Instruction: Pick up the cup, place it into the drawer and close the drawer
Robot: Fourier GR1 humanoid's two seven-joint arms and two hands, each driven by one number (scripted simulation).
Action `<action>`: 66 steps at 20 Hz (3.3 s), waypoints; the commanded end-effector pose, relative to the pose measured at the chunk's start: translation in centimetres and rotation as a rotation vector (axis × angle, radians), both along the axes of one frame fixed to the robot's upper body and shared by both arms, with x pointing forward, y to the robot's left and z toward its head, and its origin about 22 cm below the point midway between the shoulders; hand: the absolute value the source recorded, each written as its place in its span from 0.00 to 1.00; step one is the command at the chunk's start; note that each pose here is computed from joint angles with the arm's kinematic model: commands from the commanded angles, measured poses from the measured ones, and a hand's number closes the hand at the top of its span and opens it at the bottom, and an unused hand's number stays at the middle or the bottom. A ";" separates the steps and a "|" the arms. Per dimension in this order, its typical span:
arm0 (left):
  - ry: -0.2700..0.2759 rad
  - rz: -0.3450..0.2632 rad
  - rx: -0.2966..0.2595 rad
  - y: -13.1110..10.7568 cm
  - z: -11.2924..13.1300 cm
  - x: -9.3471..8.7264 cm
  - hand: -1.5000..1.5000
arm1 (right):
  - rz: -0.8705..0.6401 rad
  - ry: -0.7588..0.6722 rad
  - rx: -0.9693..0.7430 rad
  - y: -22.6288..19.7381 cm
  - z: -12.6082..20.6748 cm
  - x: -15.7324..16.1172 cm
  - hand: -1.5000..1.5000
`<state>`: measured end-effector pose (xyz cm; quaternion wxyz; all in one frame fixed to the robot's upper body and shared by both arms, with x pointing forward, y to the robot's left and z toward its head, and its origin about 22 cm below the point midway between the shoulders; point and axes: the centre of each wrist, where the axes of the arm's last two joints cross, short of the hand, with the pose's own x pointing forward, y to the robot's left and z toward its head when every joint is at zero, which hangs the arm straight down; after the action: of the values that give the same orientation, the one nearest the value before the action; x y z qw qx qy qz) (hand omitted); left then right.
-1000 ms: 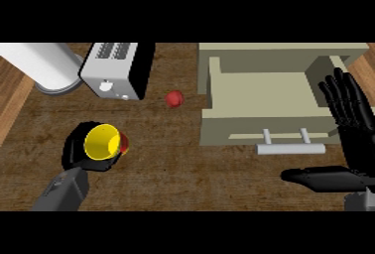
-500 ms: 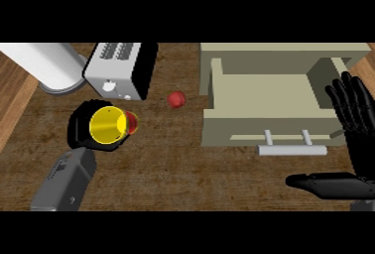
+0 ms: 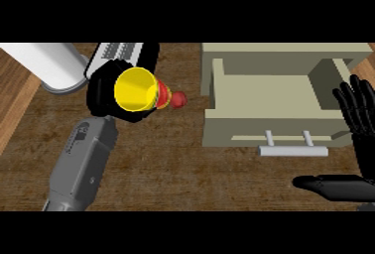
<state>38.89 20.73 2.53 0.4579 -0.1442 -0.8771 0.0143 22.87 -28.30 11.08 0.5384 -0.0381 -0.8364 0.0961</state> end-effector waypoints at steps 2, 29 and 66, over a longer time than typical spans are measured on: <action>-0.023 -0.050 0.055 -4.3 5.8 0.9 1.00 | 0.018 0.008 0.003 0.7 0.0 0.0 0.00; 0.196 -0.017 0.252 -17.3 12.2 4.8 1.00 | 0.029 -0.021 0.014 -1.7 0.0 2.3 0.00; 0.171 0.059 0.331 -21.2 12.0 2.6 0.00 | 0.291 -0.028 -0.138 -1.9 3.8 -0.2 1.00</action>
<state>41.15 -0.35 13.44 0.5498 -0.0341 -0.8260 -0.1197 23.22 -29.13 13.22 0.5091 0.0738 -0.8412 0.1665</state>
